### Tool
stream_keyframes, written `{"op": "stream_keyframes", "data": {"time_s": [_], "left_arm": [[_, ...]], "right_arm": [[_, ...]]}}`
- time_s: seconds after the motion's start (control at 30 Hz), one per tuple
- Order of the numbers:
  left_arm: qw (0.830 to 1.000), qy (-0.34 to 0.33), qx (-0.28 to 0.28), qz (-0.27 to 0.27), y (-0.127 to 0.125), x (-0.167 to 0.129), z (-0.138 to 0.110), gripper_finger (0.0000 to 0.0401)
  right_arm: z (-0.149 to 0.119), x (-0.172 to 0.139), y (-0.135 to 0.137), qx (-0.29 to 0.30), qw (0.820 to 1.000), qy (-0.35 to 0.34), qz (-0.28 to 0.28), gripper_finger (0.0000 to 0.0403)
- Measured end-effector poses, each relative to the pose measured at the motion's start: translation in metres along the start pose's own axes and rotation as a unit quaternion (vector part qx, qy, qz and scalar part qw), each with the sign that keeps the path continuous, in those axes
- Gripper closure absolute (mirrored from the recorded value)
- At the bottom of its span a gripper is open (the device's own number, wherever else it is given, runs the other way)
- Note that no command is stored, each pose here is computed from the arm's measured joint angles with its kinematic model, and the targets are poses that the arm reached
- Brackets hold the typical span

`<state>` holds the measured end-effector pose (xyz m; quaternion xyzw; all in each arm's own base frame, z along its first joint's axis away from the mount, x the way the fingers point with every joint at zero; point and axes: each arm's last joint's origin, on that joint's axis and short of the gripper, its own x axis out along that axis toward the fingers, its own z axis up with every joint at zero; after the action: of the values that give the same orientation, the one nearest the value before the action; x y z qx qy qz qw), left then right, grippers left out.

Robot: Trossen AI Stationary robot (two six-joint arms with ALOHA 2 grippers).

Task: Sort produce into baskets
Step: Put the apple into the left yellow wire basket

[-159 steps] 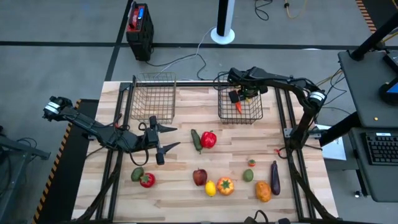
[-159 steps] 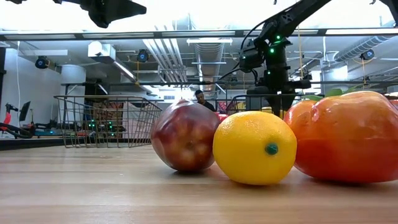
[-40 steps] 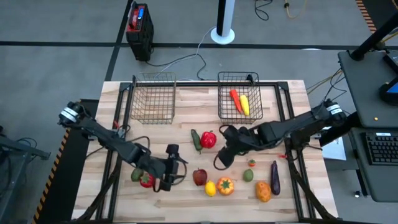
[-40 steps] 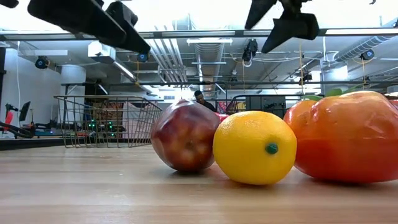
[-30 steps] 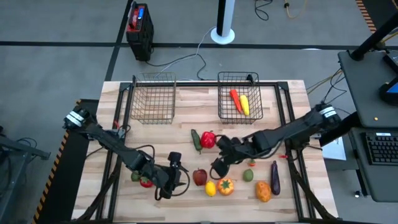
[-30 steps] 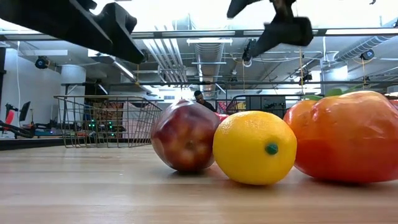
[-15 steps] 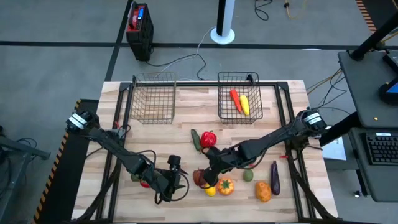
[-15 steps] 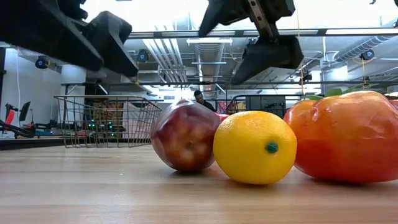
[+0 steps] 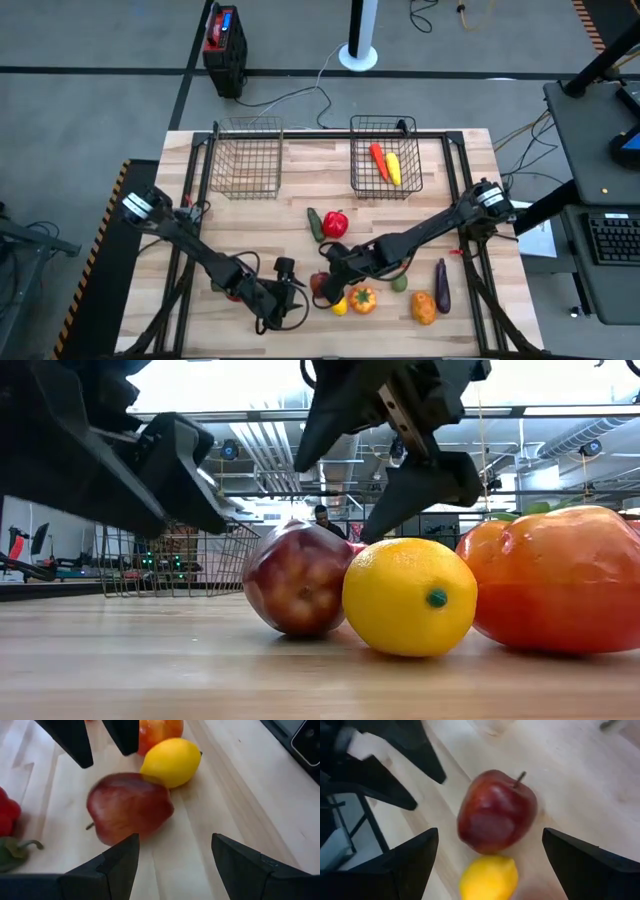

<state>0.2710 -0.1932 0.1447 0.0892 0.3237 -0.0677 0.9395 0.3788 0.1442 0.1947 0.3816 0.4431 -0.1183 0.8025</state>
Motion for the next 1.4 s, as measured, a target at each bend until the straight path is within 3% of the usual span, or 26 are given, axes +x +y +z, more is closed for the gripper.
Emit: {"op": "stream_keyframes", "data": {"time_s": [0.37,0.77,1.4], "left_arm": [[1.0,-0.007,-0.009,-0.002,-0.005,0.012,-0.006,0.017],[1.0,-0.007,-0.011,-0.001,-0.007,0.018,-0.01,0.017],[1.0,0.011,-0.012,0.014,0.0,0.029,-0.017,0.017]], "right_arm": [[0.001,0.002,-0.001,0.014,1.0,-0.009,-0.003,0.0053],[-0.005,0.029,-0.008,0.016,1.0,0.001,-0.013,0.0053],[0.002,0.048,-0.013,-0.018,1.0,-0.022,-0.011,0.0056]]}}
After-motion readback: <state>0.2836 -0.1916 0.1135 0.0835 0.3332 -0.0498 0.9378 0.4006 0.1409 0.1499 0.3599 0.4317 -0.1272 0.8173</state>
